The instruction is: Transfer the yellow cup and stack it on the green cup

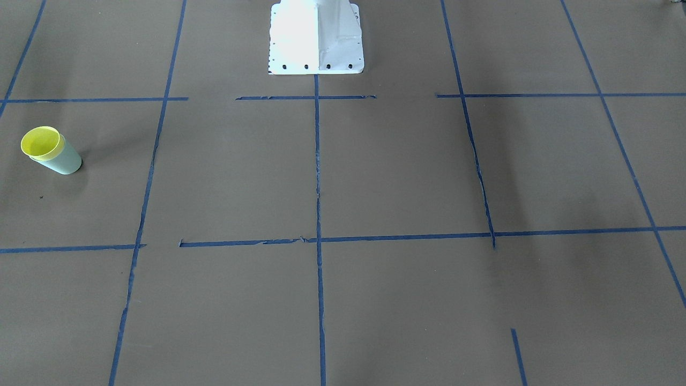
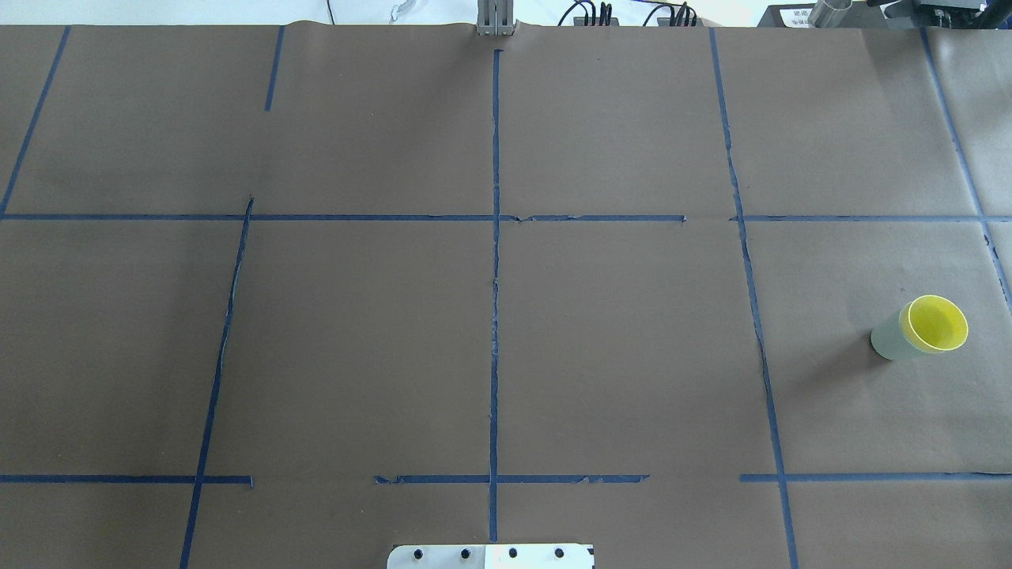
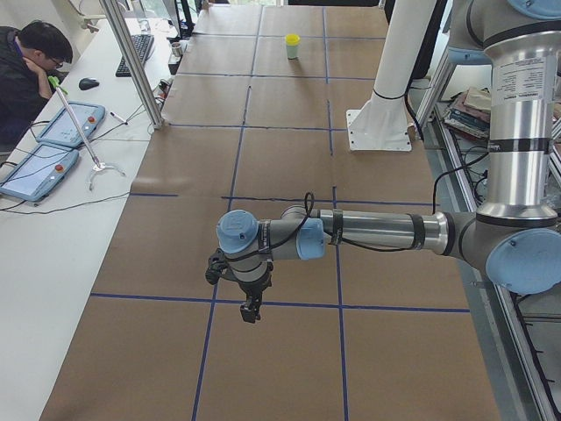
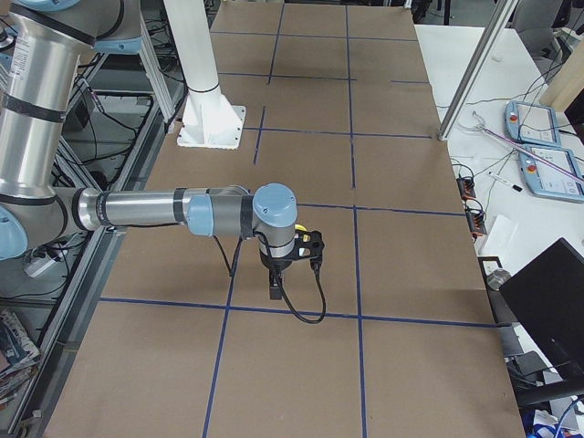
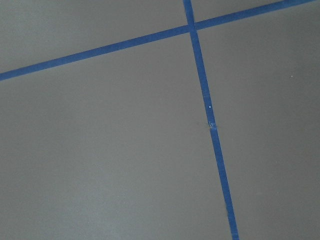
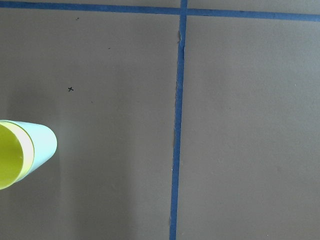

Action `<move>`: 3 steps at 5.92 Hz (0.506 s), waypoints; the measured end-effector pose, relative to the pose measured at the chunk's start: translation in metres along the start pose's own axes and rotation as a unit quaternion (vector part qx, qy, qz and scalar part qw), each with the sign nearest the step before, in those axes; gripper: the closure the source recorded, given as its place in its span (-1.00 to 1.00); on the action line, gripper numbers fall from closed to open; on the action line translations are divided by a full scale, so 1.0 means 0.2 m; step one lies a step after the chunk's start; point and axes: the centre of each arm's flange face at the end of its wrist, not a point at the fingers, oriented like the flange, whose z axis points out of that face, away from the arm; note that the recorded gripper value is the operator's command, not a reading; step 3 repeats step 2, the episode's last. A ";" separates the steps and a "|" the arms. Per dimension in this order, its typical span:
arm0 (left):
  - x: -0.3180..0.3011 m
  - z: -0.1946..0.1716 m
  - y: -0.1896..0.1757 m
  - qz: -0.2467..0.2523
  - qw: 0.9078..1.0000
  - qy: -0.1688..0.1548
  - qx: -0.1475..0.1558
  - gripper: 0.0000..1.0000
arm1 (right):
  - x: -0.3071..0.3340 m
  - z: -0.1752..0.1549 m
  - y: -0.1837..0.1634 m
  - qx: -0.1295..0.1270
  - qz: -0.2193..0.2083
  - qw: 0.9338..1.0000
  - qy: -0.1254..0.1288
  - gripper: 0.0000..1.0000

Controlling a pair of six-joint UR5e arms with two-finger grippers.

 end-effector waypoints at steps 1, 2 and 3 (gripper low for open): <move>0.00 0.00 0.00 -0.001 1.000 0.000 -0.001 -1.00 | 0.00 0.00 0.00 -0.001 0.000 1.000 0.000 -1.00; 0.00 0.01 0.00 -0.002 1.000 0.001 -0.002 -1.00 | 0.01 0.01 0.00 -0.002 0.001 1.000 0.000 -1.00; 0.00 0.01 0.00 -0.002 1.000 0.001 -0.002 -1.00 | 0.01 0.01 0.00 -0.002 0.001 1.000 0.000 -1.00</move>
